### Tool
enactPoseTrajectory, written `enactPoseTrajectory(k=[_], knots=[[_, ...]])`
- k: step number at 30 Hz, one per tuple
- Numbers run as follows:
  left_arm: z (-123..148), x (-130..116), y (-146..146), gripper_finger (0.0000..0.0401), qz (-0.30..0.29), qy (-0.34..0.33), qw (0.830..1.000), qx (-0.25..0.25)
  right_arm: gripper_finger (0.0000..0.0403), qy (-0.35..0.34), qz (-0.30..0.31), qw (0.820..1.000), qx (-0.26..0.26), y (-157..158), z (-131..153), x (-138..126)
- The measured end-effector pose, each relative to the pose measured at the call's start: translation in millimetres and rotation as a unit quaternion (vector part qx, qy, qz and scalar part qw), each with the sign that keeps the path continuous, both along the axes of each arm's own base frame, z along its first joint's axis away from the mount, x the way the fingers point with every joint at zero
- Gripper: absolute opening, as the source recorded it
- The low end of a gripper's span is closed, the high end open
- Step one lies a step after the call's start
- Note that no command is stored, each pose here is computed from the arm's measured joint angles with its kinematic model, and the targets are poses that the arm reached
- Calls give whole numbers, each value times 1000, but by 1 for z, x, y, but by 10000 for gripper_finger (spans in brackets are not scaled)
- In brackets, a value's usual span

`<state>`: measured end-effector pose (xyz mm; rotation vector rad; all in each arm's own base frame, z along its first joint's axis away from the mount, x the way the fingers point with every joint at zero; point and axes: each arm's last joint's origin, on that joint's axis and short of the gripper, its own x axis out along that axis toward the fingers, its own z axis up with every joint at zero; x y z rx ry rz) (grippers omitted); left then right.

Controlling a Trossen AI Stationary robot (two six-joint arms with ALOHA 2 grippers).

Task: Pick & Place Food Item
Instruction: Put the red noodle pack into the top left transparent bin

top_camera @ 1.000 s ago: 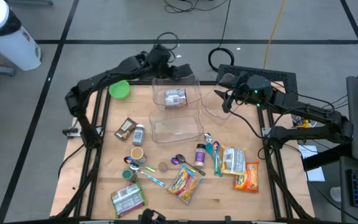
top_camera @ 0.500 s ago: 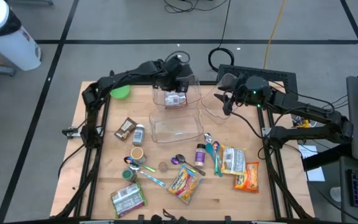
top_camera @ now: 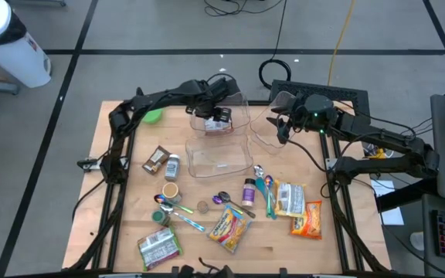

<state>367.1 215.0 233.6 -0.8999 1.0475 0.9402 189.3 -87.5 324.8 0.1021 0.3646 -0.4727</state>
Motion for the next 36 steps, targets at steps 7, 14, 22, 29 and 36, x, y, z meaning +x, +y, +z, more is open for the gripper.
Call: enactPoseTrajectory(k=[7,14,22,29,36], knots=[[-11,-9,8,177,7,12,1000,-9,171,4,3,1000,-7,0,0,0],[-10,-6,12,177,-34,1,999,12,171,10,8,1000,-19,0,0,0],[-9,-3,11,177,-148,9,988,41,171,14,11,999,-26,0,0,0],[-9,1,5,177,-220,42,971,79,171,16,9,999,-29,-1,0,-1],[-9,2,3,177,-253,49,962,87,171,16,-11,999,-28,-9,0,-4]])
